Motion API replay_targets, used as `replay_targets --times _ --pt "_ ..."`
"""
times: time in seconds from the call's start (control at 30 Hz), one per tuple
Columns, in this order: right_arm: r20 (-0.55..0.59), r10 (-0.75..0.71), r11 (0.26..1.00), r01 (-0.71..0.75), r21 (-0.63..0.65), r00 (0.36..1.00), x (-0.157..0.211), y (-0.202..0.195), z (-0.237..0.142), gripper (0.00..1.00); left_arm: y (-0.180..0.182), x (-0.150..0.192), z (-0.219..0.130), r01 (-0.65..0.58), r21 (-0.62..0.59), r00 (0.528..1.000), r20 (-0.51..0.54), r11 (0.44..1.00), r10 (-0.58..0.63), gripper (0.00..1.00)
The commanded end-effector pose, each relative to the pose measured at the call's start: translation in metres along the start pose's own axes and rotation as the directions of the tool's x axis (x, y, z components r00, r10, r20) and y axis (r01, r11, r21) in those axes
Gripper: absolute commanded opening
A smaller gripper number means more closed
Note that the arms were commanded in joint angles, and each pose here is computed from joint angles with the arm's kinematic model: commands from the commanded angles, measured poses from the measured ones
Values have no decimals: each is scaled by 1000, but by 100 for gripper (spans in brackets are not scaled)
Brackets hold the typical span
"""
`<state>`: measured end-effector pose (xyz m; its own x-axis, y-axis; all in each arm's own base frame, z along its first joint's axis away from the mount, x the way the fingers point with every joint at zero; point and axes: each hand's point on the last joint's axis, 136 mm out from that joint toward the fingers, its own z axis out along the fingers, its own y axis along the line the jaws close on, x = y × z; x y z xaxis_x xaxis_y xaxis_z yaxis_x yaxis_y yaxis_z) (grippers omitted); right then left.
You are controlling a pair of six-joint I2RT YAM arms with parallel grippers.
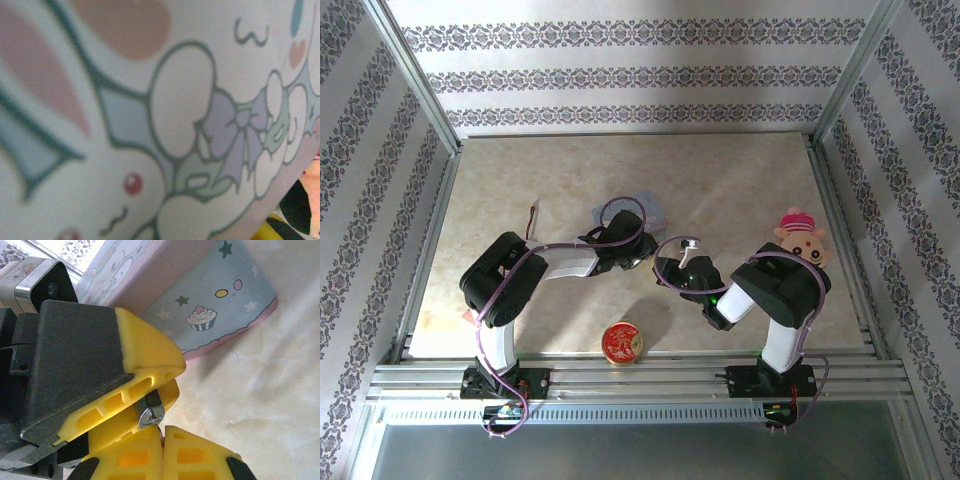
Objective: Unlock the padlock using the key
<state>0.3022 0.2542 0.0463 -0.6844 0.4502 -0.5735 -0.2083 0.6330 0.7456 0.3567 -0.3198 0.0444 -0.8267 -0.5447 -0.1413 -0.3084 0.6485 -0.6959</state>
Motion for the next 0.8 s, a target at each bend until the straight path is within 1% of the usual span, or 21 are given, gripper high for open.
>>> replay_targets --times 0.0,0.03,0.2,0.33,0.4,0.43,0.47,0.53,0.57,0.7,0.77 --pt "25 8 1000 -7 -29 1000 -7 6 3 0 24 40 5 54 -61 984 -166 997 -64 0" --pt "42 5 998 -3 -58 999 -16 16 10 0 24 42 4 50 -60 984 -169 997 -59 0" --pt "45 6 994 -1 -106 999 -25 30 22 0 19 49 6 27 -54 980 -197 998 -37 0" --pt "46 12 993 -6 -121 999 -27 35 26 0 18 52 6 26 -44 977 -208 999 -35 0" --pt "51 15 992 -9 -122 999 -28 35 25 0 17 53 6 36 -23 976 -214 999 -40 4" --pt "54 16 993 -10 -122 998 -28 34 24 0 14 52 7 41 -3 976 -213 999 -40 9" --pt "56 20 993 -13 -118 998 -28 33 23 0 13 51 7 44 12 976 -213 999 -41 17" --pt "59 22 994 -15 -111 998 -28 31 20 0 7 48 5 40 44 978 -207 998 -30 39" --pt "59 24 994 -18 -107 998 -27 30 19 0 7 47 5 36 47 979 -203 998 -25 45" --pt "62 36 995 -29 -98 997 -27 27 18 0 3 44 3 8 62 982 -191 998 4 64" --pt "60 38 995 -32 -100 997 -27 27 18 0 4 41 1 -2 64 984 -178 998 13 64"
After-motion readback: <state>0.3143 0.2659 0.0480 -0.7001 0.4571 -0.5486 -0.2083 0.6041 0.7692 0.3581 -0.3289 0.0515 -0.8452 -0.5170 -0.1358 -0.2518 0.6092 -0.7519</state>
